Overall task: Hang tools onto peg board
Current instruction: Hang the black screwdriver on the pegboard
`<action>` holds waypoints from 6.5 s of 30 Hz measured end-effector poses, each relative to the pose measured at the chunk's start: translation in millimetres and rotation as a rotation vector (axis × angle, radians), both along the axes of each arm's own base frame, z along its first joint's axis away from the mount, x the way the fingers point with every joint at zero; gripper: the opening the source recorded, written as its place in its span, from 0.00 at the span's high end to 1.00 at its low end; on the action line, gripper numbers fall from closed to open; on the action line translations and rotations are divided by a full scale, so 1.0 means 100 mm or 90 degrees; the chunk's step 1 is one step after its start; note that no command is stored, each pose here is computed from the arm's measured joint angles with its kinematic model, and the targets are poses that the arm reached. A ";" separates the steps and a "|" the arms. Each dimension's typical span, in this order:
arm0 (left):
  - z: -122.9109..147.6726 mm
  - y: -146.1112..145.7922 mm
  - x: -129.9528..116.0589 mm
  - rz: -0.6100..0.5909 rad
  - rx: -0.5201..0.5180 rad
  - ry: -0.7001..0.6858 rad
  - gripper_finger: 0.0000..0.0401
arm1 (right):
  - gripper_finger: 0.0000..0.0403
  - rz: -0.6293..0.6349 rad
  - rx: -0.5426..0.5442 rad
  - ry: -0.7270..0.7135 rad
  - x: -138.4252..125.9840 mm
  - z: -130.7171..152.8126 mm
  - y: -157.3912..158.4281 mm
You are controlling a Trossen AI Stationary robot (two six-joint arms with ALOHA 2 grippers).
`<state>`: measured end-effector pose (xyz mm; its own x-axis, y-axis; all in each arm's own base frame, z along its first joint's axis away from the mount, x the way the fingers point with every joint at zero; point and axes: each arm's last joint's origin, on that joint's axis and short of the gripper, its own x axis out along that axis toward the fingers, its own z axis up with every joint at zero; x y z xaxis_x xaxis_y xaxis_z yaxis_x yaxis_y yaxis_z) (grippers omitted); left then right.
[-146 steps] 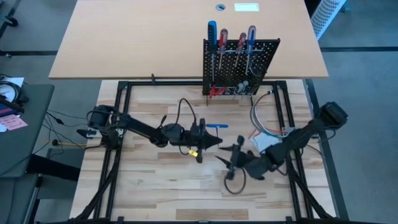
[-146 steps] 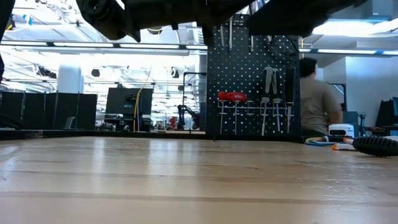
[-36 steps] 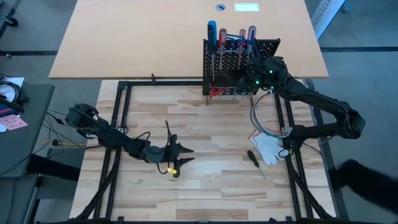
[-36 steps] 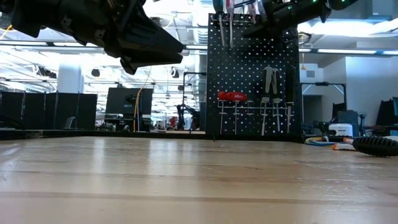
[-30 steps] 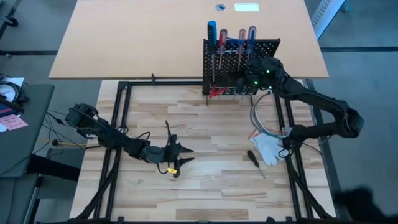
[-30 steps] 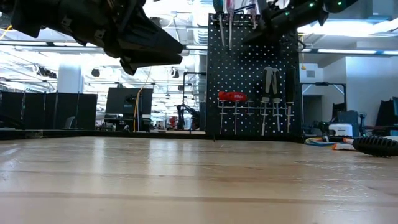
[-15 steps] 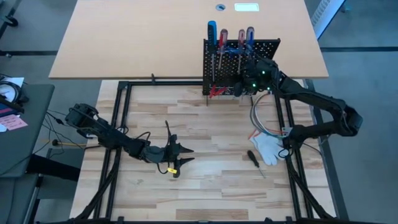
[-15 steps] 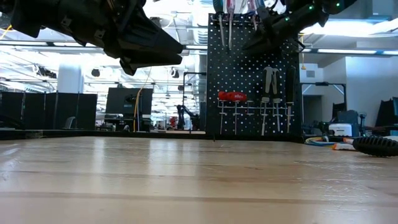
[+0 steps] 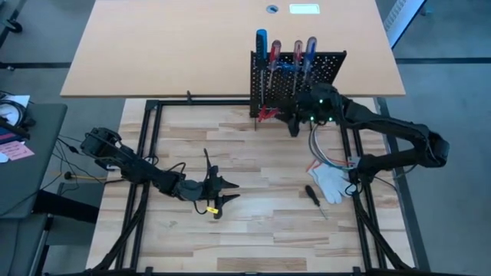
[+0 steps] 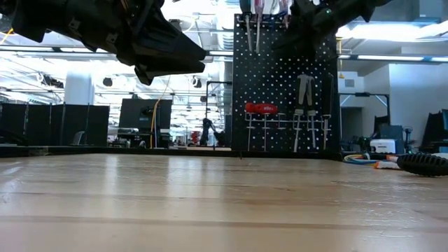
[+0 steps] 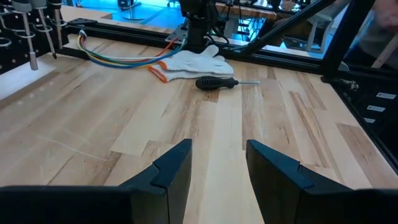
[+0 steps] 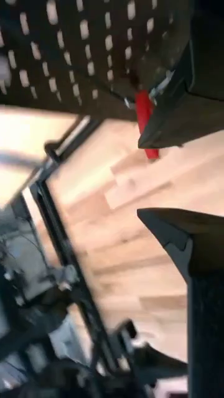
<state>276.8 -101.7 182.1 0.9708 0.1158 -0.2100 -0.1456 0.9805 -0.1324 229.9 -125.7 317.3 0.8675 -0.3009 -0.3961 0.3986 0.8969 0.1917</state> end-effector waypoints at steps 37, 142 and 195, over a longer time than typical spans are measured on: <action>0.00 -0.05 -0.02 -0.010 0.001 0.003 0.64 | 0.66 0.044 -0.046 0.385 -0.39 -0.63 2.38; 0.37 0.38 1.46 -0.062 0.167 -0.158 0.48 | 0.74 0.164 -0.267 -0.442 -0.31 -0.92 2.15; 0.48 0.26 1.36 -0.052 0.184 -0.100 0.81 | 0.41 0.084 -0.392 -0.307 -0.20 -0.89 2.46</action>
<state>413.0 -76.1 230.0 0.9972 0.0691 -0.0273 -0.0647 0.9884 0.1377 209.9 120.4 228.1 0.9451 -0.2260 0.2362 0.2804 0.9319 -0.2300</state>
